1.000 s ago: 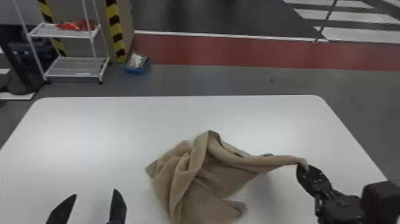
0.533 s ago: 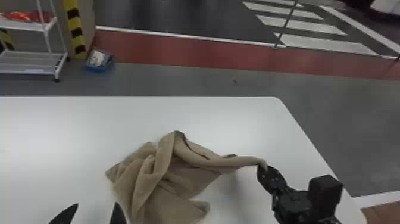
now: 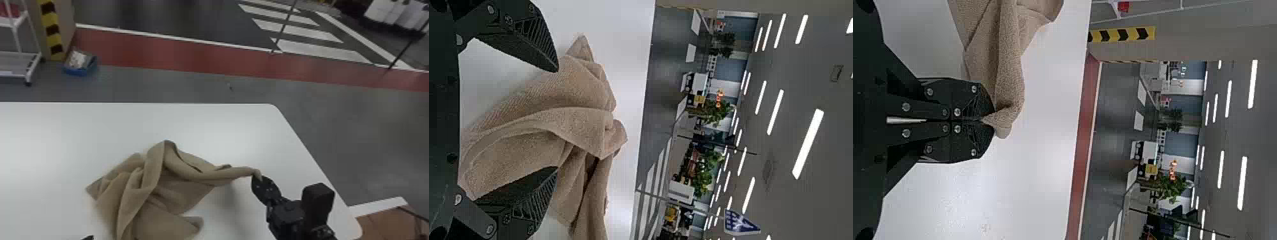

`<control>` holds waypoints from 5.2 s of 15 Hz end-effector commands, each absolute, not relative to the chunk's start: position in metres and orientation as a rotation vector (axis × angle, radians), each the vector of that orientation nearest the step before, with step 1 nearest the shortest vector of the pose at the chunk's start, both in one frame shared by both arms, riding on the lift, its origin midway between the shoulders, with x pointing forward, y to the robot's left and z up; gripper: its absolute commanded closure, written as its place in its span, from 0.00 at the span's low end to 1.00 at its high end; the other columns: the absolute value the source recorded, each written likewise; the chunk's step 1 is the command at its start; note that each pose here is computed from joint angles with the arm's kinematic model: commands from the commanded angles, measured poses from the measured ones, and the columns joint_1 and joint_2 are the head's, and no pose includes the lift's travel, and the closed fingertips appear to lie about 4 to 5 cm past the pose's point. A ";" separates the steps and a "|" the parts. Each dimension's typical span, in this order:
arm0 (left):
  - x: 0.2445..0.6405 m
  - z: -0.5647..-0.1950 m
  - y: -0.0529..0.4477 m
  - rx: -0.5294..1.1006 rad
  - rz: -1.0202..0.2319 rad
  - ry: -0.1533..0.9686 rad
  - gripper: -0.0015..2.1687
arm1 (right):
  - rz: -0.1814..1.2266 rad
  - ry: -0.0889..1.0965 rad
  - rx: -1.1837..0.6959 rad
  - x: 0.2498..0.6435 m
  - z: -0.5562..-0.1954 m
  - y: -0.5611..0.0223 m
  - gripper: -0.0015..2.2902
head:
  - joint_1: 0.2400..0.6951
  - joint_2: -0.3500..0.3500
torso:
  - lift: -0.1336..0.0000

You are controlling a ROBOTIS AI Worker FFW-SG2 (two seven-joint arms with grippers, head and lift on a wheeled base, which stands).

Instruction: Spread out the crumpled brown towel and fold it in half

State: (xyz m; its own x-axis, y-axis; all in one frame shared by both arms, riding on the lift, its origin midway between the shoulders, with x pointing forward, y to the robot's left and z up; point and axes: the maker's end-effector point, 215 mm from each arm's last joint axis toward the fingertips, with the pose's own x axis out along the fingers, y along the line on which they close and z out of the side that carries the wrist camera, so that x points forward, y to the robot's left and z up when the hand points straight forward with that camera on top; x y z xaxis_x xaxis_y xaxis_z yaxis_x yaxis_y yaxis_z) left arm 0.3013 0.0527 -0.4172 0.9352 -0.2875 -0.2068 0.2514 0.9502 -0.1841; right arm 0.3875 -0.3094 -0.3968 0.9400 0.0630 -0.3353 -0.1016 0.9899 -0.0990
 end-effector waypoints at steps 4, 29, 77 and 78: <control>0.300 -0.435 0.028 -0.124 -0.301 0.268 0.10 | 0.086 0.341 -0.111 0.388 -0.399 -0.309 0.62 | 1.00 0.00 | 0.07; 0.391 -0.428 0.127 0.262 -0.156 0.396 0.81 | 0.058 0.355 -0.128 0.388 -0.406 -0.343 0.62 | 1.00 0.06 | 0.07; 0.378 -0.403 0.173 0.613 -0.174 0.315 0.10 | 0.104 0.531 -0.636 0.435 -0.410 -0.478 0.61 | 1.00 0.00 | 0.07; 0.376 -0.400 0.164 0.602 -0.223 0.309 0.10 | 0.105 0.529 -0.632 0.435 -0.411 -0.476 0.61 | 1.00 0.00 | 0.07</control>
